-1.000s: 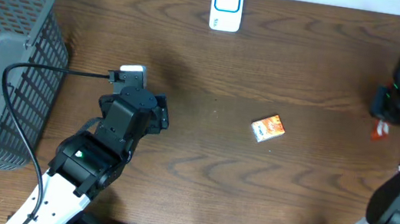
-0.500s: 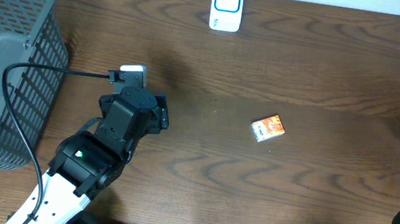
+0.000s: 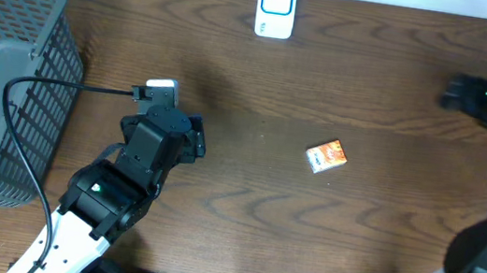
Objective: Scan the item barcode
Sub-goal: 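Carry the snack bar right and drop it at the table's right edge, then move the right gripper to the orange tissue pack and grasp it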
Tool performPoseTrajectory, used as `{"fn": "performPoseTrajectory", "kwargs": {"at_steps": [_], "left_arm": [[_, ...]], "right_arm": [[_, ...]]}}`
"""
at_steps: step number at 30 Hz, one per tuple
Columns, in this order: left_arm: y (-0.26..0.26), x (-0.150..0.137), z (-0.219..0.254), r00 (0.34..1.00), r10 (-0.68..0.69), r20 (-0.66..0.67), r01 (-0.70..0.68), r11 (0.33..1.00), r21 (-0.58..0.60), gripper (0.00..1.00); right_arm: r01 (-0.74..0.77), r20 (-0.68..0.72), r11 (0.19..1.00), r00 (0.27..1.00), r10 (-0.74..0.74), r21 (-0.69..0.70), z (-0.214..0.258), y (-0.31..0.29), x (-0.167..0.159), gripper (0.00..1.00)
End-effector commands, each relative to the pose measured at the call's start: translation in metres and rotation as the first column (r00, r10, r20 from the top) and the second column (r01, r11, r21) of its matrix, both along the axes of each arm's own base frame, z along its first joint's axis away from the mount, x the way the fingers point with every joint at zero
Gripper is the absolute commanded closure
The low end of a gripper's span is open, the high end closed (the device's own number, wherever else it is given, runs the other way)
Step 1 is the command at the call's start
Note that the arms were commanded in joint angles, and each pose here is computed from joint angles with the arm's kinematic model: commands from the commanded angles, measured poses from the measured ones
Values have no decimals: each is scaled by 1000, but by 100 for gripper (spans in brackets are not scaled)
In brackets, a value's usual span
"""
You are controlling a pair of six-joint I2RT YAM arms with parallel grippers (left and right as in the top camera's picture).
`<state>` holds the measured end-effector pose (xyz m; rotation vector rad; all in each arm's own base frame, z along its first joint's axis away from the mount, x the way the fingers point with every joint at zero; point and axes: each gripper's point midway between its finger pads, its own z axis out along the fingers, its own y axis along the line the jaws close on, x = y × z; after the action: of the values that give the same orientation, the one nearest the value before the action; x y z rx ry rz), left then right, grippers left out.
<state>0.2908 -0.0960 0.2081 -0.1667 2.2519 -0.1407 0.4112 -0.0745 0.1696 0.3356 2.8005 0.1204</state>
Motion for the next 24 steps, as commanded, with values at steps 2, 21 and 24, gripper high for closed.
{"fn": "performPoseTrajectory", "kwargs": {"at_steps": [2,21,24], "left_arm": [[4,1,-1,1000,4,2,-4,1000,23,17],[4,1,-1,1000,4,2,-4,1000,23,17],[4,1,-1,1000,4,2,-4,1000,23,17]], "right_arm": [[-209,-19,977,978,209,-32,-2,76,-3,1],[-537,-222,831,836,502,-142,-136,182,-77,1],[-546,-231,822,831,506,-164,-147,181,-83,1]]}}
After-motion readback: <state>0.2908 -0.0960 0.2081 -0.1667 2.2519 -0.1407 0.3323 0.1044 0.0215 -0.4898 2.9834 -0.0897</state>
